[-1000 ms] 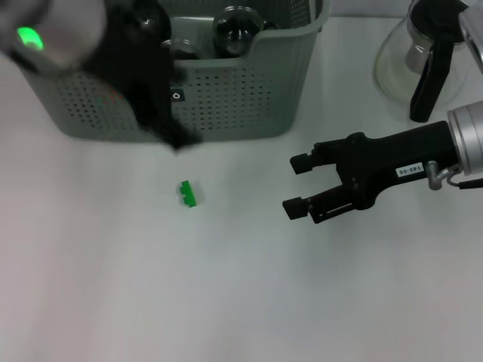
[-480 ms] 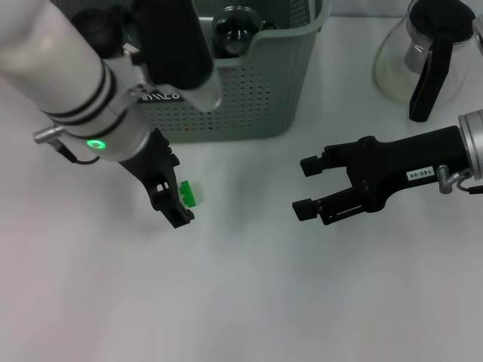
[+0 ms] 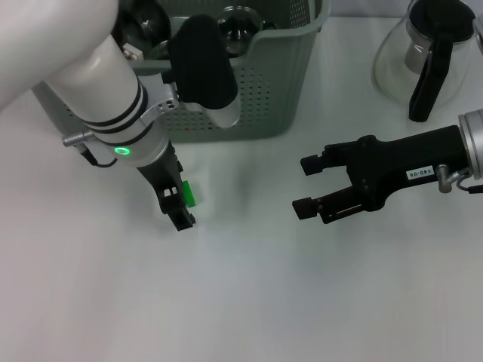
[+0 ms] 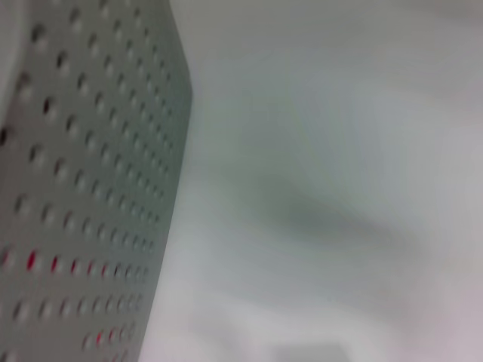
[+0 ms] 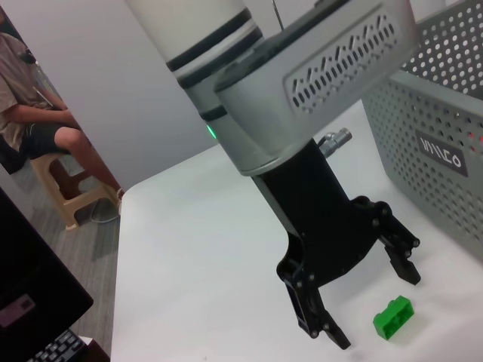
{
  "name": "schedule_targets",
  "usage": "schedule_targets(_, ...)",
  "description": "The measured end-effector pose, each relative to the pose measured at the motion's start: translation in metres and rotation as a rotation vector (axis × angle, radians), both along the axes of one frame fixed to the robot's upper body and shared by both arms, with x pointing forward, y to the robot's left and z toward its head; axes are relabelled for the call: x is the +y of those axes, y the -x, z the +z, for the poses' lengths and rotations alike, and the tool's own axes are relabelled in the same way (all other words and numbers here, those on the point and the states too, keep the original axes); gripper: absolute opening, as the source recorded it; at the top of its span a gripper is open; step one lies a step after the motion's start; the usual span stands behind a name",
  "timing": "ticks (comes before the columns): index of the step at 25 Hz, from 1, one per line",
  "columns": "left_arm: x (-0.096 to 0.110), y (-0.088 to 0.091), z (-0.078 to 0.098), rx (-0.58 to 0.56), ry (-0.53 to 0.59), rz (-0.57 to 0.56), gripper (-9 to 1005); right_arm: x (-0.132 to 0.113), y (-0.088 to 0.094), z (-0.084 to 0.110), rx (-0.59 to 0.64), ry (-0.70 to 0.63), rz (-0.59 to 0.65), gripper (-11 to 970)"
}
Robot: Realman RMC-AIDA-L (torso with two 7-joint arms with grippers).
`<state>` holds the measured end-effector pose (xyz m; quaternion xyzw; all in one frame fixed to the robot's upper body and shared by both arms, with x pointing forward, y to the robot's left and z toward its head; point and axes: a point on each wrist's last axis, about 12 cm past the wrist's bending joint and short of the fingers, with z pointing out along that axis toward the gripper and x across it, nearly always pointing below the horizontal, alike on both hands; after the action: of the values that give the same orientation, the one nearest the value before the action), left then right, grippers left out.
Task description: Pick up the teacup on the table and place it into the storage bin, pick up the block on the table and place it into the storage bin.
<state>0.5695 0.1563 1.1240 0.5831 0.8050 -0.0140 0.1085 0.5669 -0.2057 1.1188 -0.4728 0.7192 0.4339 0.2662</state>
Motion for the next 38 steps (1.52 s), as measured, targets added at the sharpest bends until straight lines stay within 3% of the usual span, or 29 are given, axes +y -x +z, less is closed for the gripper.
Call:
schedule_targets(18, -0.008, -0.006, -0.008, 0.029, -0.010, 0.010, 933, -0.001, 0.000, -0.001, 0.003, 0.002, -0.005, 940)
schedule_targets(24, -0.009, -0.009, -0.011, 0.044, -0.018, 0.021, 782, -0.001, -0.001, -0.001, 0.002, 0.002, -0.007, 940)
schedule_targets(29, -0.011, -0.010, -0.009, 0.037, -0.013, 0.022, 557, -0.001, -0.001, -0.001, 0.002, 0.002, -0.008, 940)
schedule_targets(36, -0.011, -0.008, -0.005, 0.044, -0.012, 0.025, 430, -0.002, 0.000, -0.001, -0.003, 0.002, -0.006, 941)
schedule_targets(38, -0.011, -0.006, 0.004, 0.066, -0.007, 0.025, 413, -0.002, 0.000, -0.001, -0.006, 0.002, -0.004, 941)
